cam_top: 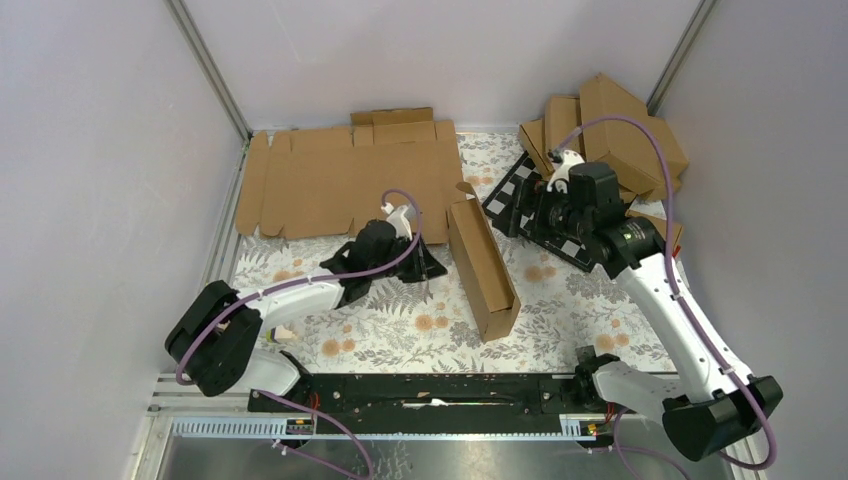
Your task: Fold the paper box
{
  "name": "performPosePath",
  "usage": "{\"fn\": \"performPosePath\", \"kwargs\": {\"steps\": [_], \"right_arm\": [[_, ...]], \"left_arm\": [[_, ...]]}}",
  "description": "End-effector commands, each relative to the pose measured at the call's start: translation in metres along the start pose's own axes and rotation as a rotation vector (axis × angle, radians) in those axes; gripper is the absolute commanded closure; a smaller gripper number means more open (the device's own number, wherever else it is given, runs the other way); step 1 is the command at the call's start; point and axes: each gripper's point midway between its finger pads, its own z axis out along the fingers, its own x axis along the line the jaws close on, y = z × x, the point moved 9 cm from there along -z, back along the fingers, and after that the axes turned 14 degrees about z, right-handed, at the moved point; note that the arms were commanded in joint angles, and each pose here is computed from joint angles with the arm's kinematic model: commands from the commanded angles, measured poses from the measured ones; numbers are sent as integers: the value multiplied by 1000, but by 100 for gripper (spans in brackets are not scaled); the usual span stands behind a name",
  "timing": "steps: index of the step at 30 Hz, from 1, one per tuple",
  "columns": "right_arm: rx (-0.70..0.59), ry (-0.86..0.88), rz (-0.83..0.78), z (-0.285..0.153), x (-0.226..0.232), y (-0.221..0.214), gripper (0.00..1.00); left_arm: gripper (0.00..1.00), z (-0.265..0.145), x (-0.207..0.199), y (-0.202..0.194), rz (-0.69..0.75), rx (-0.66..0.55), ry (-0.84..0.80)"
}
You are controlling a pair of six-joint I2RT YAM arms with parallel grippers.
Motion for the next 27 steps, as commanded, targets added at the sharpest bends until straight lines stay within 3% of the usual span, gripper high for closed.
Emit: {"fn": "performPosePath", "kwargs": {"steps": [1,6,11,27], "right_arm": [[119,15,-114,-11,31,-19,0],[247,-148,-202,12,37,-43,0],[206,-249,-252,19,37,-51,0],[312,-407,-392,39,28,-74,0]], "left_arm": [[77,-14,-7,43,78,-109,-28],[76,-19,-2,62,89,-138,-24],[74,-27,1,68,89,-163,-5],[70,-53,14,75,70,-229,59]]}}
